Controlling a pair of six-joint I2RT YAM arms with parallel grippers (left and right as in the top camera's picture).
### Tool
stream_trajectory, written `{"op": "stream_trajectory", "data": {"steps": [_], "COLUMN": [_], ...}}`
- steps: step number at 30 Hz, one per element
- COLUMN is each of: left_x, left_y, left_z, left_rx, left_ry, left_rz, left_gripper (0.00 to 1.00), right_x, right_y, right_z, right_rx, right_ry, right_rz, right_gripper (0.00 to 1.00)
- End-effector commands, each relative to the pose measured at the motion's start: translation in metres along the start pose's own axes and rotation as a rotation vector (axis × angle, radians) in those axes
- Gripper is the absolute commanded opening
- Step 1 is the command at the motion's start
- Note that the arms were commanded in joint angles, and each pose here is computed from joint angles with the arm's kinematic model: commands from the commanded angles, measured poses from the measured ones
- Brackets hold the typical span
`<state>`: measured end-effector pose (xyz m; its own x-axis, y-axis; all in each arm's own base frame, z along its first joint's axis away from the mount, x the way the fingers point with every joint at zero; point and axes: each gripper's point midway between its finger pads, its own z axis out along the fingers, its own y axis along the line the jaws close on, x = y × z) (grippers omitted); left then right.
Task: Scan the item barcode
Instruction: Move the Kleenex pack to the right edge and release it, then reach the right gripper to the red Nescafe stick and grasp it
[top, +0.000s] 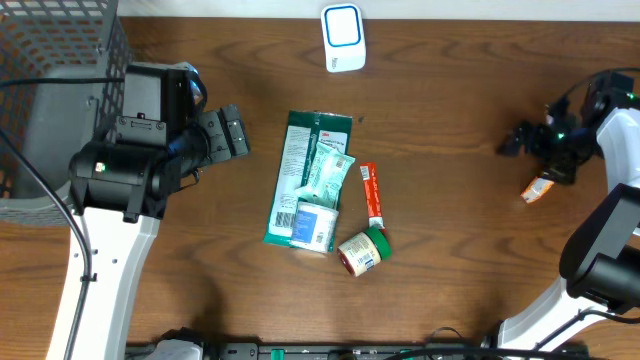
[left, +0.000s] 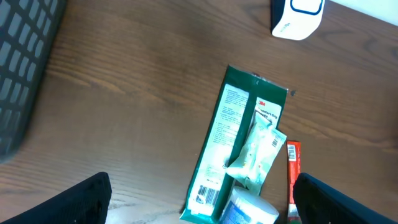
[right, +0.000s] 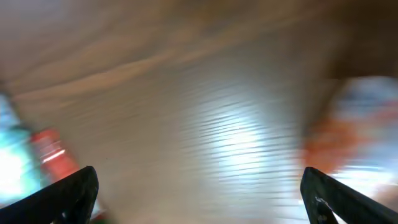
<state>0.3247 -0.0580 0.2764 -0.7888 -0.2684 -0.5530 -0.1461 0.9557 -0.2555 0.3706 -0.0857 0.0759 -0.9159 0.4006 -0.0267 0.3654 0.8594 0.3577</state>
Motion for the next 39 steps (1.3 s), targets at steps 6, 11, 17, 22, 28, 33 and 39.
{"op": "stream_trajectory", "data": {"steps": [6, 11, 17, 22, 28, 33, 39], "left_x": [-0.003, -0.003, -0.003, -0.003, -0.003, -0.003, -0.003], "left_y": [0.001, 0.001, 0.001, 0.001, 0.001, 0.001, 0.001], "left_z": [-0.002, -0.002, -0.002, -0.002, -0.002, -0.002, -0.002], "left_rx": [-0.005, -0.005, -0.005, -0.005, -0.005, -0.005, -0.005], "left_ry": [-0.009, -0.010, -0.010, -0.009, -0.010, -0.010, -0.010], "left_rz": [0.010, 0.010, 0.010, 0.010, 0.010, 0.010, 0.010], "left_gripper": [0.94, 0.94, 0.94, 0.94, 0.94, 0.94, 0.94], "right_x": [0.031, 0.051, 0.079, 0.103, 0.132, 0.154, 0.165], "right_y": [0.097, 0.125, 0.171, 0.193, 0.204, 0.207, 0.190], "right_z": [-0.007, 0.019, 0.051, 0.074, 0.096, 0.121, 0.144], "right_rx": [-0.344, -0.205, -0.038, 0.145, 0.325, 0.343, 0.358], "right_ry": [0.098, 0.158, 0.161, 0.110, 0.027, 0.001, -0.010], "right_rz": [-0.151, -0.213, -0.322, -0.429, -0.520, -0.576, -0.598], "right_gripper": [0.93, 0.90, 0.99, 0.85, 0.61, 0.50, 0.50]}}
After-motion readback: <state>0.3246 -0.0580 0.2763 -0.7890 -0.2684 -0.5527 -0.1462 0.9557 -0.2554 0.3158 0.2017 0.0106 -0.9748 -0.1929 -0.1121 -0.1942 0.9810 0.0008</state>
